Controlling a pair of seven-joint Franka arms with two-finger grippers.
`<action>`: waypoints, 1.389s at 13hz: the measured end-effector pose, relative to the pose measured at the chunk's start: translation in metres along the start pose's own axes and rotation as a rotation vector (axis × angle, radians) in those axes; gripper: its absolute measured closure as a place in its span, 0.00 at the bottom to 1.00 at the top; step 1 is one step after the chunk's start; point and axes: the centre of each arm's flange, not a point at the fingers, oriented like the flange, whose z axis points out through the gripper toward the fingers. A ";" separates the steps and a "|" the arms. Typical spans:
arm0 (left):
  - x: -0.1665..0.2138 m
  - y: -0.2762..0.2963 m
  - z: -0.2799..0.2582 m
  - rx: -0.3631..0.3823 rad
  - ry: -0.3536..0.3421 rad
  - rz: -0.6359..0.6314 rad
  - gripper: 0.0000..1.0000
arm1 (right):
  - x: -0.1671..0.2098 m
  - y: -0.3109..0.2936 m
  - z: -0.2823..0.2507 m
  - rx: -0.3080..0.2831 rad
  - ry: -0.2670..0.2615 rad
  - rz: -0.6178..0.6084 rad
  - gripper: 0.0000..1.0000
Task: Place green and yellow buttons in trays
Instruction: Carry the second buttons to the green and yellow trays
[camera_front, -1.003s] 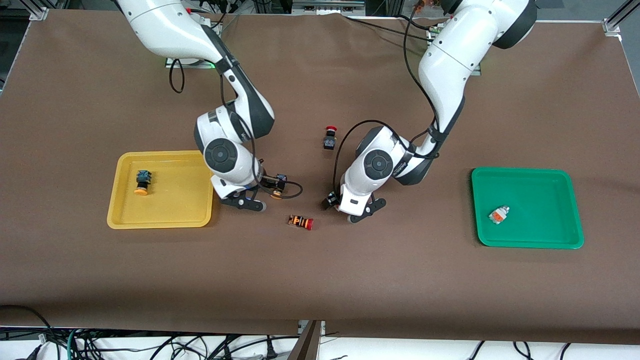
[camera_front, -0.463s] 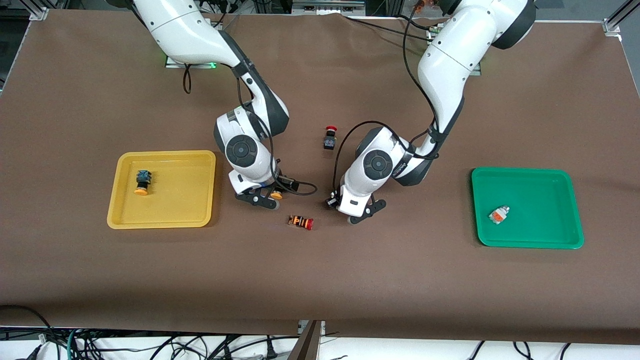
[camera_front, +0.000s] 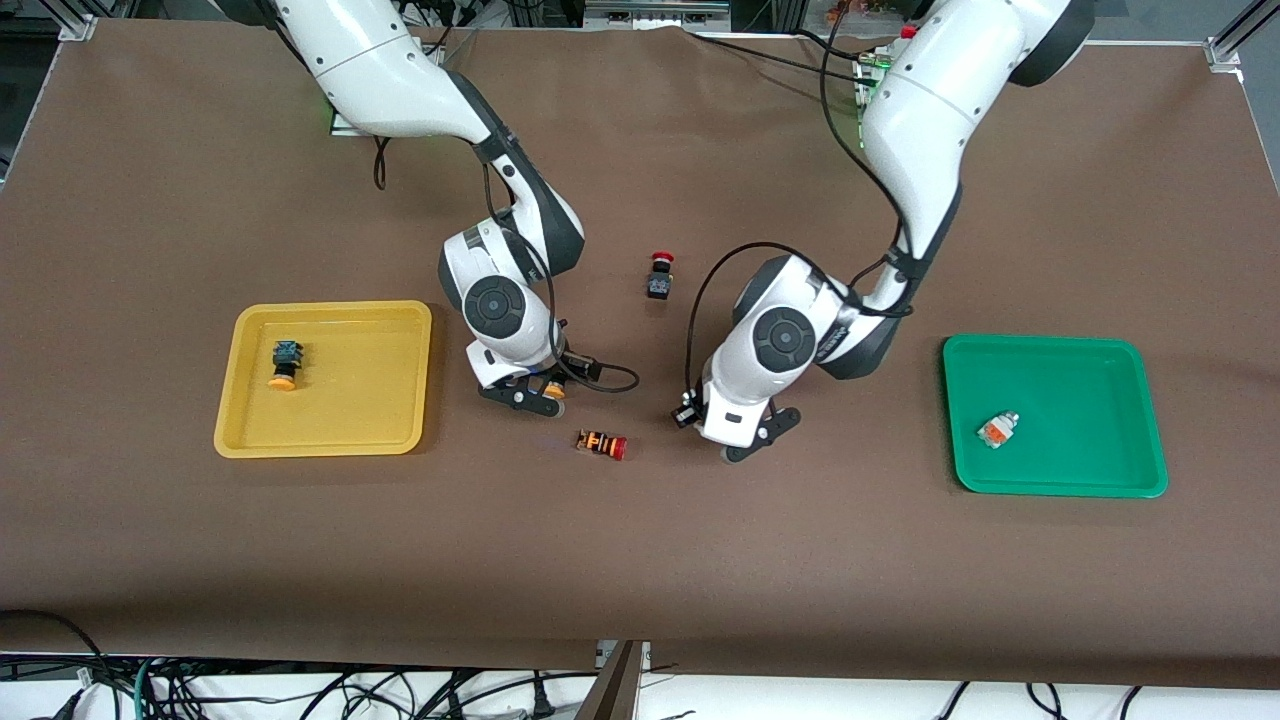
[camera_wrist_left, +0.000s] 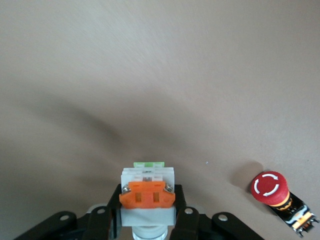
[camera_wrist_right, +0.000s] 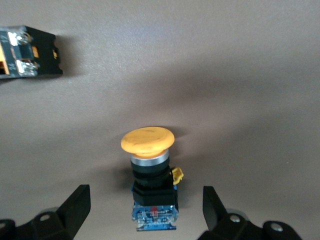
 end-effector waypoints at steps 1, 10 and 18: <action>0.006 -0.004 -0.017 0.020 -0.004 0.006 0.59 | -0.001 -0.001 0.003 -0.004 -0.003 -0.002 0.00; 0.108 -0.103 -0.107 0.170 -0.129 0.311 0.59 | -0.005 -0.002 0.009 -0.010 -0.007 -0.009 0.59; 0.215 -0.228 -0.148 0.272 -0.162 0.676 0.59 | 0.001 -0.005 -0.020 0.003 0.007 -0.067 0.59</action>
